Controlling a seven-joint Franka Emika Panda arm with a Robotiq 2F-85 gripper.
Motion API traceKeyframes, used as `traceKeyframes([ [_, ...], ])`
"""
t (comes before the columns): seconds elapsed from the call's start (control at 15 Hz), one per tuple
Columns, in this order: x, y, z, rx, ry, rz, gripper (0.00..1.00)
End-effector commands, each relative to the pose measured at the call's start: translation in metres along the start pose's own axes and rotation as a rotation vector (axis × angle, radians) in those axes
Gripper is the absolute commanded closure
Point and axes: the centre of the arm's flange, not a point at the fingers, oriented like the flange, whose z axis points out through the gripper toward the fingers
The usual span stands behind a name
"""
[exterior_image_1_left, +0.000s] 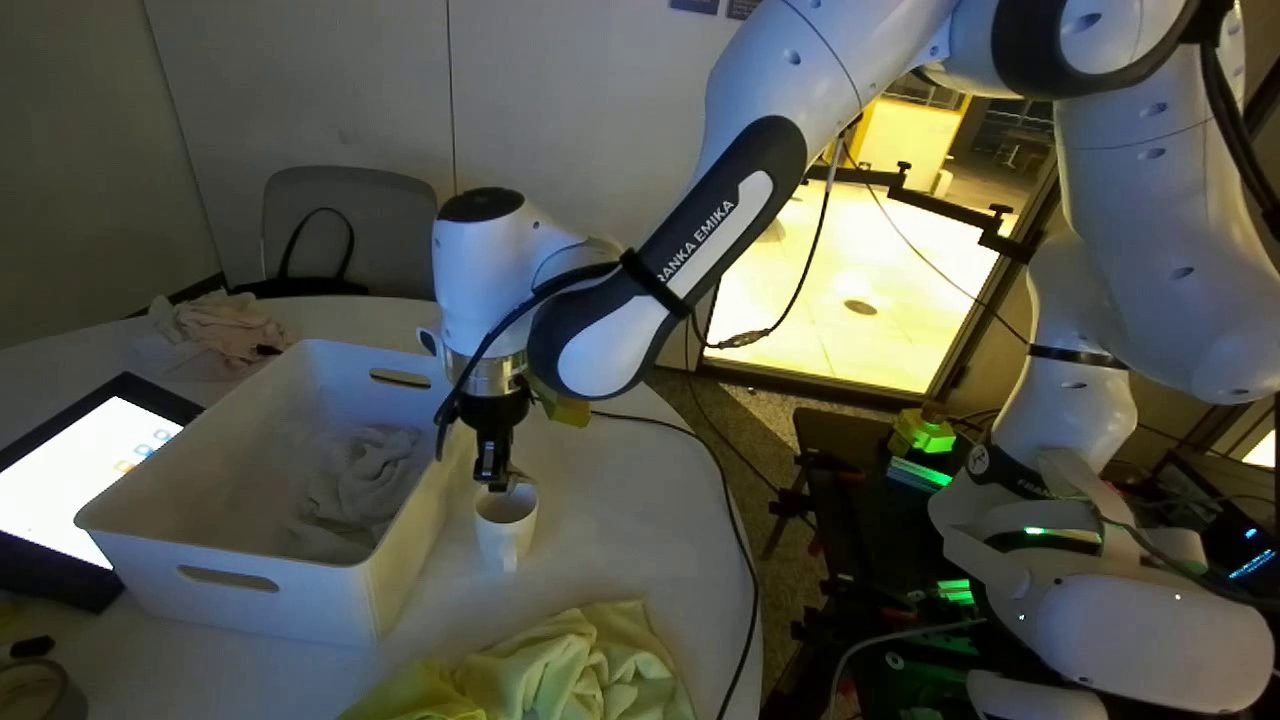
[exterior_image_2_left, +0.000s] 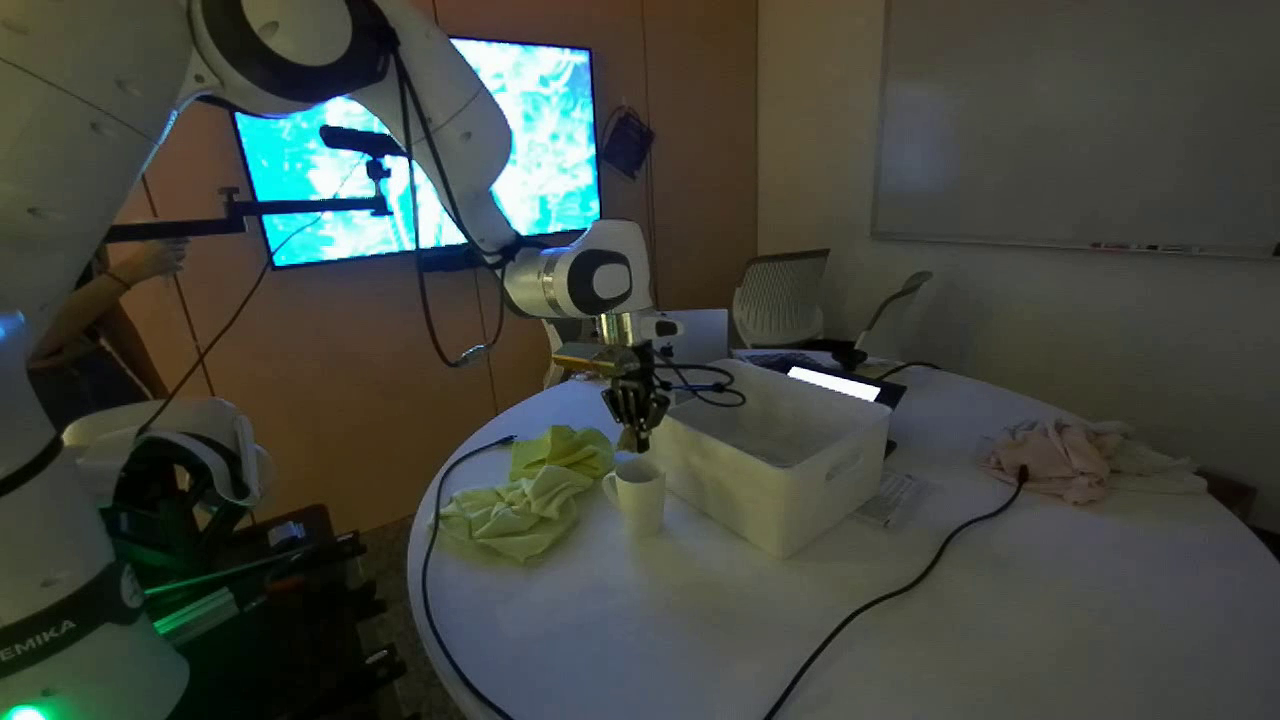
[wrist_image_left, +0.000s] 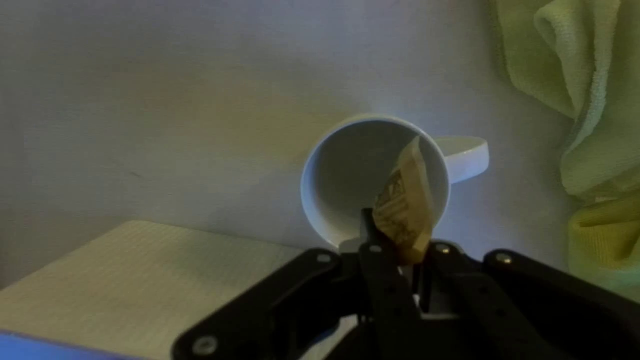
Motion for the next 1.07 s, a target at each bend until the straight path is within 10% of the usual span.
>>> traceKeyframes([
  [0.0, 0.011, 0.003, -0.001, -0.014, 0.011, 0.016, 0.89],
  [0.4, 0.016, 0.008, 0.002, -0.014, 0.009, 0.024, 0.82],
  [0.47, 0.016, 0.008, 0.002, -0.014, 0.01, 0.025, 0.6],
  [1.0, 0.014, 0.019, -0.007, -0.016, 0.016, 0.047, 0.05],
])
